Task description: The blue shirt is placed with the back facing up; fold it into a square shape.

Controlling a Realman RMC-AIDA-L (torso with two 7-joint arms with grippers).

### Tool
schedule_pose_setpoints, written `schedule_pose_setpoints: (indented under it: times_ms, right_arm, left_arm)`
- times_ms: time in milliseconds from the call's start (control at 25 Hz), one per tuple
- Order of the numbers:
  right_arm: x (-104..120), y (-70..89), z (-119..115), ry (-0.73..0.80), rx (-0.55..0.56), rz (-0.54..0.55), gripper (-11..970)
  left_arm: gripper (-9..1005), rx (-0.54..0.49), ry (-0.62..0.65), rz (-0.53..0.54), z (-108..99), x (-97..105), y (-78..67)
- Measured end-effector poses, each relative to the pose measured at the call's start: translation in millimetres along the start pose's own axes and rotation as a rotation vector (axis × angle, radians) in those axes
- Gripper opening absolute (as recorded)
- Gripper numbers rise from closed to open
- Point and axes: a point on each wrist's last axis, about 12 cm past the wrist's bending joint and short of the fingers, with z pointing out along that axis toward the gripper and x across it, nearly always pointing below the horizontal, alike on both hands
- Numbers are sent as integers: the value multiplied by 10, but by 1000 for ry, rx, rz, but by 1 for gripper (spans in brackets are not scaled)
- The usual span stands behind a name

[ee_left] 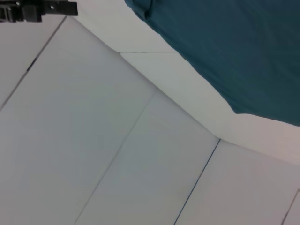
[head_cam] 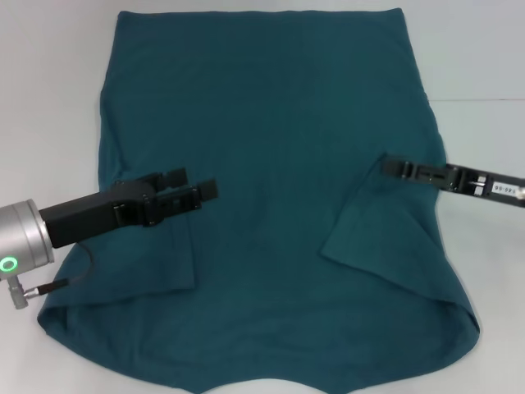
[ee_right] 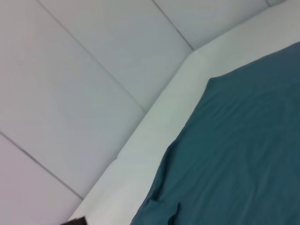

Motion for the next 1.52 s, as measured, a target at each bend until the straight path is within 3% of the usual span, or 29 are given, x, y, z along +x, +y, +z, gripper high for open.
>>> schedule_pose_setpoints:
  times_ms: [280,800,1280,1520]
  right_arm:
    - [94,65,110,53,-31,-10,938]
    - [3,94,168,51,-39,-25,938]
    - [18,70,253,84,1,-48,930]
    - [12,84,299,104,2,-59,922]
  left_arm:
    - [867,-39,13,-11,-131,54,34]
    - [864,-221,-17,-130,-844,385,111]
    - [863,-344,-35,-220,-1255,611,114]
    - [863,-391,13,-255,-1355,685,125]
